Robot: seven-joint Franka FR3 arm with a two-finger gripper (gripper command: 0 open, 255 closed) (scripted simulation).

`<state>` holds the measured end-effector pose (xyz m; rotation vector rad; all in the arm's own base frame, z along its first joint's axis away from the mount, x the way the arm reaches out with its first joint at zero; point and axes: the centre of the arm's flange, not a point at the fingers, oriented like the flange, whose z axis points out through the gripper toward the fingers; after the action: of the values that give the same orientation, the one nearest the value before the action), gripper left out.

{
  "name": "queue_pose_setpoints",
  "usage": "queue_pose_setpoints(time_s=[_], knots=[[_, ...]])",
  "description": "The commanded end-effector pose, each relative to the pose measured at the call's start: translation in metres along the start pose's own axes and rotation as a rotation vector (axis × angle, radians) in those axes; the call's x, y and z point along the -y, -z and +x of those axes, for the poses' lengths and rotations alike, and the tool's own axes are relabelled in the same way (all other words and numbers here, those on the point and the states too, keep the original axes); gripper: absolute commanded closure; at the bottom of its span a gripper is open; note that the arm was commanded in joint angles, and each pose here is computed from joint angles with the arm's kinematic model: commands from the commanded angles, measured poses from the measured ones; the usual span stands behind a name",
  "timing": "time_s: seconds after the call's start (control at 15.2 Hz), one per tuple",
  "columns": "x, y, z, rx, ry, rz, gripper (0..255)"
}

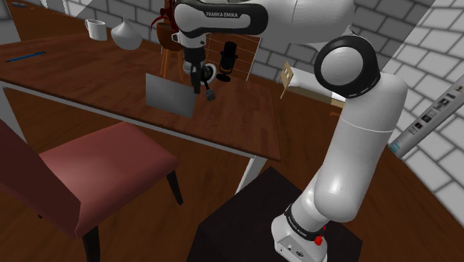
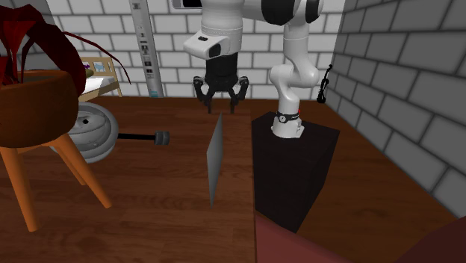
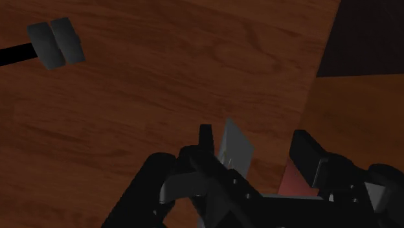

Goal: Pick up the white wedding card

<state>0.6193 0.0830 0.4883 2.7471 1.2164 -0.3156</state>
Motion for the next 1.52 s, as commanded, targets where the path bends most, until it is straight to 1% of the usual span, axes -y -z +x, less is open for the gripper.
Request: queue_pose_setpoints(time_s=[0.0, 0.53, 1.45], knots=[[0.000, -0.001, 0.000, 0.000, 0.000, 0.000, 255], [0.000, -0.001, 0.000, 0.000, 0.000, 0.000, 255], [-0.002, 0.071, -0.018, 0.000, 0.000, 0.000, 255]])
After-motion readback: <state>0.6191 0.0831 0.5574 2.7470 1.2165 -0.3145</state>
